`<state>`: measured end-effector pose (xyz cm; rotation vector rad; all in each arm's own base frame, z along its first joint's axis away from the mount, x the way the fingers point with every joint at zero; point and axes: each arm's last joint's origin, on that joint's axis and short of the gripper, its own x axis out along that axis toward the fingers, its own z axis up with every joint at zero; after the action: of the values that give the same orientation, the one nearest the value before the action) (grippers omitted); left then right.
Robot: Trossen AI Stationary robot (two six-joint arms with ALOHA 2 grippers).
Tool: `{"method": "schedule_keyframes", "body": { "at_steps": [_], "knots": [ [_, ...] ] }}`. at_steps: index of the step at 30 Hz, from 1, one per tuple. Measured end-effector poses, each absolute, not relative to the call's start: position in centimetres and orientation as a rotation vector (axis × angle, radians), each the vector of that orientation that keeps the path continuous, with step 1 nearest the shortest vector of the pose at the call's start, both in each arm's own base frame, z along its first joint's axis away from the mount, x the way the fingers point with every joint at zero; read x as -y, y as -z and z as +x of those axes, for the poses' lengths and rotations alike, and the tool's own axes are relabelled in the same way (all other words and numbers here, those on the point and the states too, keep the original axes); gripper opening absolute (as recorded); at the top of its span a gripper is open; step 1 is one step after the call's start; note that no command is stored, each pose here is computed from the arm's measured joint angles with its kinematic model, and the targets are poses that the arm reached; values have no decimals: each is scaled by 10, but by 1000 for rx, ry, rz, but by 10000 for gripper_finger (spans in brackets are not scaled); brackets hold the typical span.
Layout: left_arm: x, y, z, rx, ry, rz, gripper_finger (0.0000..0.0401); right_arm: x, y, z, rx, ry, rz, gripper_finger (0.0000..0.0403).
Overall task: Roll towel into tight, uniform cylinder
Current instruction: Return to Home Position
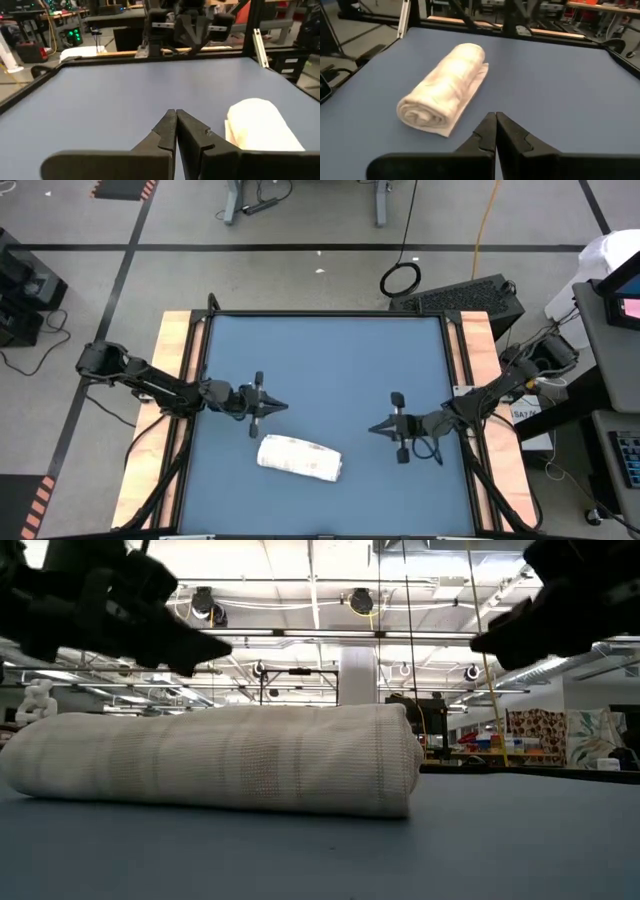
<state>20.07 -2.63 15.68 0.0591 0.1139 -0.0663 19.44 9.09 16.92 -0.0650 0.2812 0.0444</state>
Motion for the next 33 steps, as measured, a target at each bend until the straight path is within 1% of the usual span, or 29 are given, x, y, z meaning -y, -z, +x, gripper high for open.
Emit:
{"method": "schedule_keyframes", "body": {
  "at_steps": [8, 13, 23, 33],
  "knots": [
    [19, -136, 178, -139, 16, 19, 15, -75, -140, 167, -225, -30, -13, 0],
    [14, -131, 168, -109, -8, -2, 15, -66, -131, 151, -150, -42, -10, 0],
    [6, -136, 167, -74, -31, 23, 15, -61, -130, 152, -160, -18, -116, 0],
    [2, -148, 157, -64, -50, 37, 15, -45, -122, 148, -295, 64, -106, 0]
  ]
}}
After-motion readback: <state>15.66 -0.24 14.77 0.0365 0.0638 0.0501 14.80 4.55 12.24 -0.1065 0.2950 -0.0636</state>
